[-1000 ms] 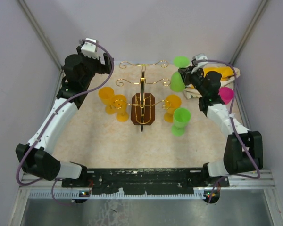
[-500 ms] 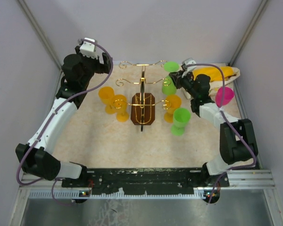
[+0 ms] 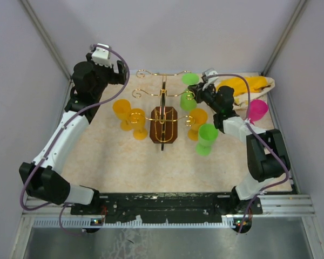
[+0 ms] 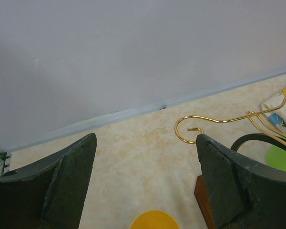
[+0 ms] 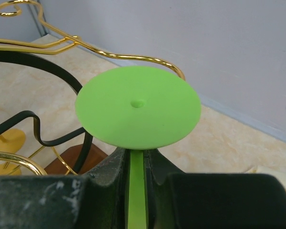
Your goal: Place the wine glass upside down on the wine glass rack
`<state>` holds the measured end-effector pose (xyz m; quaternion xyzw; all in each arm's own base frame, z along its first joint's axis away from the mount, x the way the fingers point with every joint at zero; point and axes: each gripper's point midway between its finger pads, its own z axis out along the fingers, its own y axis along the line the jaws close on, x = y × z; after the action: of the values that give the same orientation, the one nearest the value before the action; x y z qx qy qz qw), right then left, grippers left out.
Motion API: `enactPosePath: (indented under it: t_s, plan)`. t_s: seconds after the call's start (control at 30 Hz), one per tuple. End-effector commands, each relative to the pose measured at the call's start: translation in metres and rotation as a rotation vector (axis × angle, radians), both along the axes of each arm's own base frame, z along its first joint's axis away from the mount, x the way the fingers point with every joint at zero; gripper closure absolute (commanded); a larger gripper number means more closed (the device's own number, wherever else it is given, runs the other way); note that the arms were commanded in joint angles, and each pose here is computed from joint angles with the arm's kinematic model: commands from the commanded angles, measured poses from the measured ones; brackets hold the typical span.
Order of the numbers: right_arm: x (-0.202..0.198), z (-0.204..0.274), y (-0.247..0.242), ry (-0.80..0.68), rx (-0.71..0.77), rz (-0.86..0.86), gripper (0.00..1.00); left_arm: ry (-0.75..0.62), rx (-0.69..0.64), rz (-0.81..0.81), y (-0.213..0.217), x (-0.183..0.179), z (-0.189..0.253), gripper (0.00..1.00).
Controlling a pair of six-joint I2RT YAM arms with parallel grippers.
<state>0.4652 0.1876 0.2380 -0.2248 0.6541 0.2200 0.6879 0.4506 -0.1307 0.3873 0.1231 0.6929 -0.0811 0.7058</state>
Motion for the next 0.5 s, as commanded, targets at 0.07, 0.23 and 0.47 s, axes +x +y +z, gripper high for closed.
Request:
enactPosePath:
  t_s: [0.07,0.23,0.47]
  plan:
    - [0.01,0.048,0.014,-0.131,0.036,0.02,1.0,-0.01,0.006,0.003,0.004,0.003,0.001,0.09]
    - [0.012,0.054,0.016,-0.145,0.039,0.021,1.0,-0.011,0.004,0.004,0.005,0.004,0.0,0.09]
    - [0.027,0.039,0.02,-0.117,0.035,0.022,1.0,-0.011,0.003,0.005,0.006,0.005,-0.001,0.09]
